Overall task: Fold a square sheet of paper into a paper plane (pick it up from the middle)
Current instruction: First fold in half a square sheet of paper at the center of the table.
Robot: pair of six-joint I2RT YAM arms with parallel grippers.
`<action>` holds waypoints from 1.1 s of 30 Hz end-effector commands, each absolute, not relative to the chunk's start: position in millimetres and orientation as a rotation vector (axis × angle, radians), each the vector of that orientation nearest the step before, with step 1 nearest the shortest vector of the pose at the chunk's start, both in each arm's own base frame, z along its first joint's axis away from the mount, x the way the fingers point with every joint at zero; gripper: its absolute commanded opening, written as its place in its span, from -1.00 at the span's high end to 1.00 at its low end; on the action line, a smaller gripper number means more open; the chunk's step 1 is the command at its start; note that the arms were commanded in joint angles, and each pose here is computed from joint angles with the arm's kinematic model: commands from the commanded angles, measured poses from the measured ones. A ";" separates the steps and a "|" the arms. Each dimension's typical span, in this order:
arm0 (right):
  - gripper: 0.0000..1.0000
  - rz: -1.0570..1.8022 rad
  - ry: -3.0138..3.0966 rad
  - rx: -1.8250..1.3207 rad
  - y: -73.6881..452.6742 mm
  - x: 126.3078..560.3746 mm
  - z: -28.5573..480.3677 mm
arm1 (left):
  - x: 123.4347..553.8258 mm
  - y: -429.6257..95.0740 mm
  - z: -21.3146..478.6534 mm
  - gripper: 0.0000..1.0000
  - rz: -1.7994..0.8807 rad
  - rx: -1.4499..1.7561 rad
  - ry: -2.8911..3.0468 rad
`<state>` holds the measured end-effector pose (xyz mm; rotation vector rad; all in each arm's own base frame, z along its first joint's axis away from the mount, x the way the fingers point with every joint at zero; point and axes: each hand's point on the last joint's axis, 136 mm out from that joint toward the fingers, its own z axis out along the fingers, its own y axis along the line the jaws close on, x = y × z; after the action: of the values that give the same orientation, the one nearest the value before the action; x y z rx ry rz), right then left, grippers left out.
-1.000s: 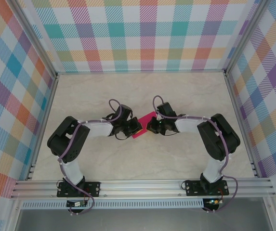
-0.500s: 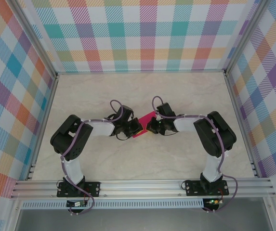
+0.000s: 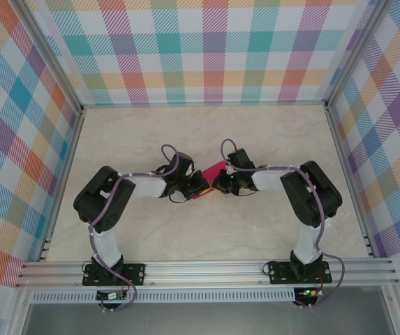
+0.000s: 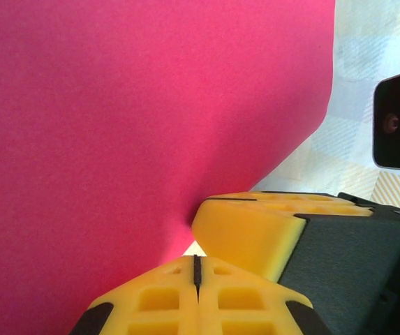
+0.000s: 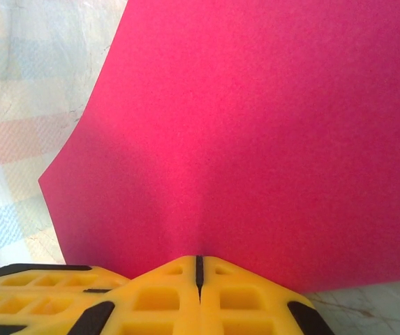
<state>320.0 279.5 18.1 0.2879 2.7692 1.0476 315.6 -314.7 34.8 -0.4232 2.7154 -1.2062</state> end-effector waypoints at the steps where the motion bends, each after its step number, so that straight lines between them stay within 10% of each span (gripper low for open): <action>1: 0.96 1.072 2.755 0.245 283.1 323.6 23.1 | 301.3 -307.8 11.4 1.00 -1.127 -0.428 2.794; 33: 0.94 0.881 2.688 0.361 196.9 362.7 5.0 | 258.0 -252.4 -31.1 1.00 -0.724 -0.570 3.008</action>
<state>354.0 232.9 16.9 0.3107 2.6896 1.0649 307.7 -301.1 18.5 -0.4454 2.7715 -1.0737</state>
